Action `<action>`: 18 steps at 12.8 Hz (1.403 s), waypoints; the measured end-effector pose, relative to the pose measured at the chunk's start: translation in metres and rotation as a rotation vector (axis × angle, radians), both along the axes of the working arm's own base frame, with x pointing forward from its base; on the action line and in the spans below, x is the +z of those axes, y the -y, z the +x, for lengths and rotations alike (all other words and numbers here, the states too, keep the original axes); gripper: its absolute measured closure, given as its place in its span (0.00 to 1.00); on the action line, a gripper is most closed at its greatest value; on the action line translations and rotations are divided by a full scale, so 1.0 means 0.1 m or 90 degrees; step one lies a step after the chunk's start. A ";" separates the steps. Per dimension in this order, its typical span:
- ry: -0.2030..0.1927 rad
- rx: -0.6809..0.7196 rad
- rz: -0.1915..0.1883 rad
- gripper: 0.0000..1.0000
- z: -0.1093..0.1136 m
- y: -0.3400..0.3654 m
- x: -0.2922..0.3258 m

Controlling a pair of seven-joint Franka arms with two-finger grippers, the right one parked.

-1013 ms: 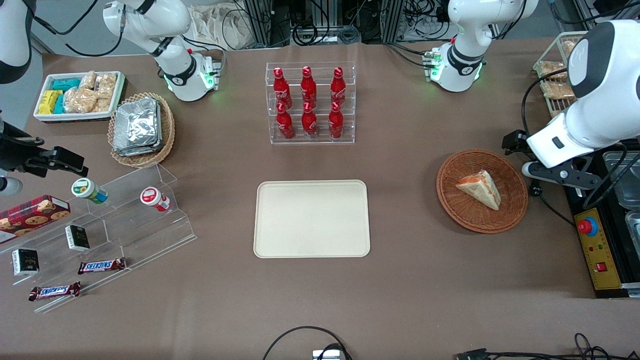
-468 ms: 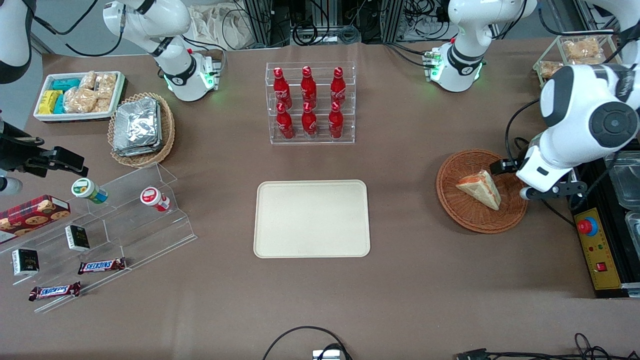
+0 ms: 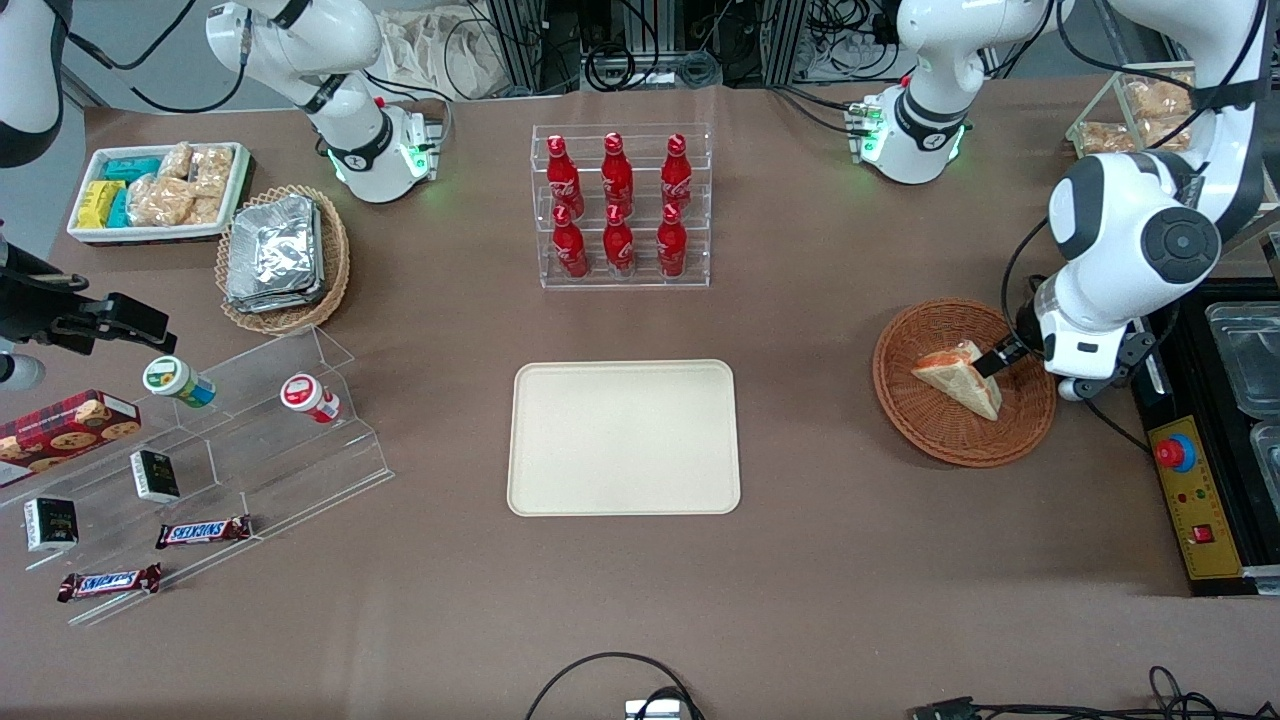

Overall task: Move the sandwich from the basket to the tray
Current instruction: 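Lower the open left gripper over the wrapped sandwich in the wicker basket, then close the left gripper on the sandwich and lift it from the basket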

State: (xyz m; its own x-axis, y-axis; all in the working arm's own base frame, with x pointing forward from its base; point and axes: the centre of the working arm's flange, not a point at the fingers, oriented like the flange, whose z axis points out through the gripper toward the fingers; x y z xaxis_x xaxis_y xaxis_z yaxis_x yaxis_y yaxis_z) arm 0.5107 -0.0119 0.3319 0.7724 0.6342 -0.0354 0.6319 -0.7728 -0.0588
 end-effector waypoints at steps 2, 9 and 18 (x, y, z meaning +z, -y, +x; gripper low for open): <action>0.024 0.049 -0.003 0.00 -0.11 0.01 -0.32; 0.006 0.069 -0.010 0.00 -0.34 0.00 -0.82; 0.013 0.078 -0.010 0.67 -0.06 0.17 -0.50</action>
State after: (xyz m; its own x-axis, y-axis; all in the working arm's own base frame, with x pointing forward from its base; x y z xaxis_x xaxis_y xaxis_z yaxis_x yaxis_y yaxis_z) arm 0.5042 -0.0286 0.2818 0.6893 0.7238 -0.0311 0.7230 -0.6900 -0.0331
